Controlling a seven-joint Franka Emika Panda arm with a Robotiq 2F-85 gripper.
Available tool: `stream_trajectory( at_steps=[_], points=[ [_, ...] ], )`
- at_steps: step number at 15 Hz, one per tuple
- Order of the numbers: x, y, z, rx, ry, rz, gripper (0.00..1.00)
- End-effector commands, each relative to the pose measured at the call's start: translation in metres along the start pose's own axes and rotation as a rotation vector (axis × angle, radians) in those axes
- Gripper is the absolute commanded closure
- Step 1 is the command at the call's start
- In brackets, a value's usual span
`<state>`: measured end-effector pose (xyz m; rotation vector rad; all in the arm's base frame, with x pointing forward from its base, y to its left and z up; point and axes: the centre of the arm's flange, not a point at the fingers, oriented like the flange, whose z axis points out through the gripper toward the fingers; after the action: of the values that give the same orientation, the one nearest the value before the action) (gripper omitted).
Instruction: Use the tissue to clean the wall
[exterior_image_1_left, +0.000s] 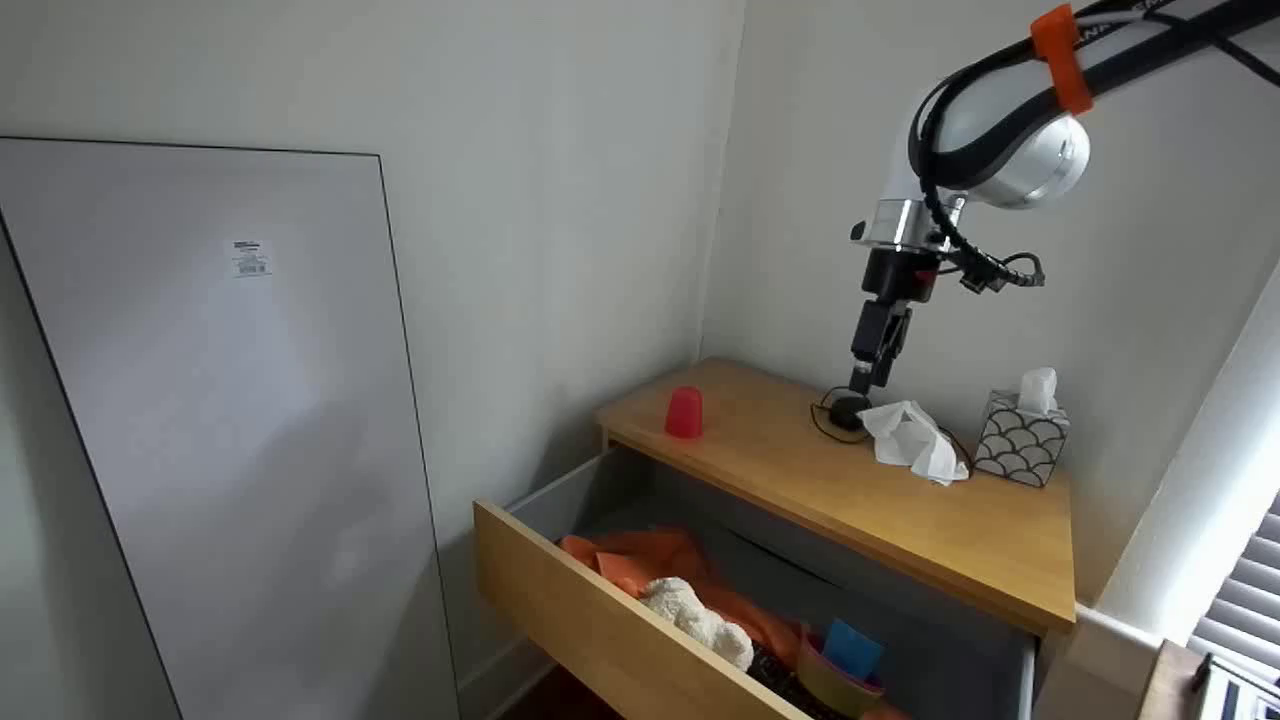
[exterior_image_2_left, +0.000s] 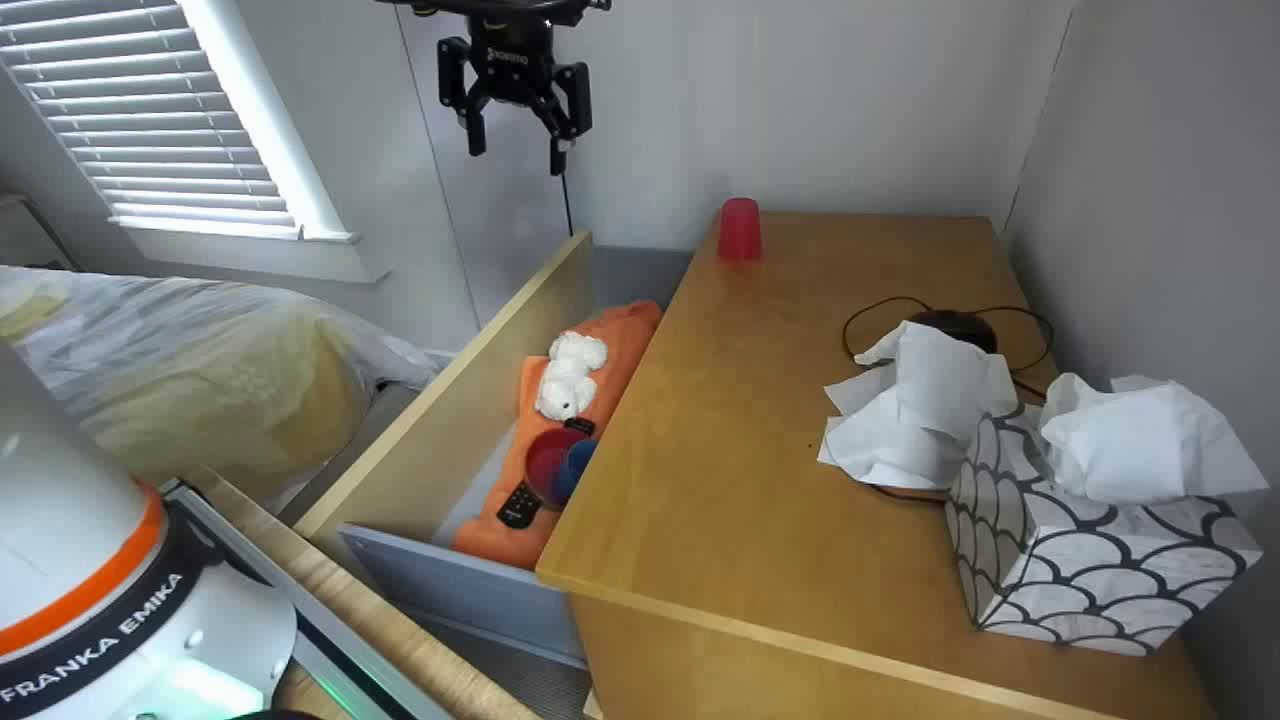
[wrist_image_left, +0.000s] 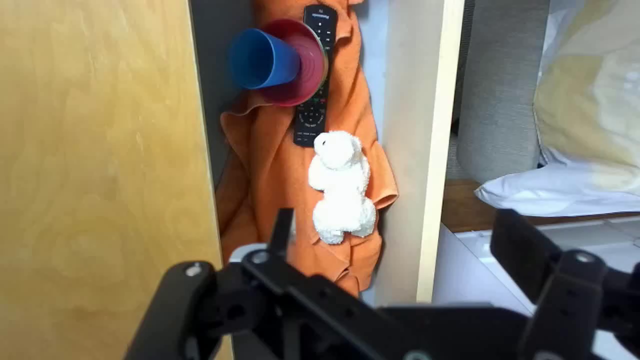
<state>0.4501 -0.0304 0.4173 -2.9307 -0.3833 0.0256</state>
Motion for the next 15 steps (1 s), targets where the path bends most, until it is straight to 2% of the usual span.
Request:
stream_trajectory(
  at_steps=[1, 12, 13, 15],
  points=[
    [0.000, 0.000, 0.000, 0.000, 0.000, 0.000, 0.00],
    [0.000, 0.000, 0.000, 0.000, 0.000, 0.000, 0.00],
    [0.009, 0.009, 0.001, -0.039, 0.063, 0.007, 0.00],
    [0.019, 0.033, -0.005, -0.090, 0.134, 0.035, 0.00]
  ],
)
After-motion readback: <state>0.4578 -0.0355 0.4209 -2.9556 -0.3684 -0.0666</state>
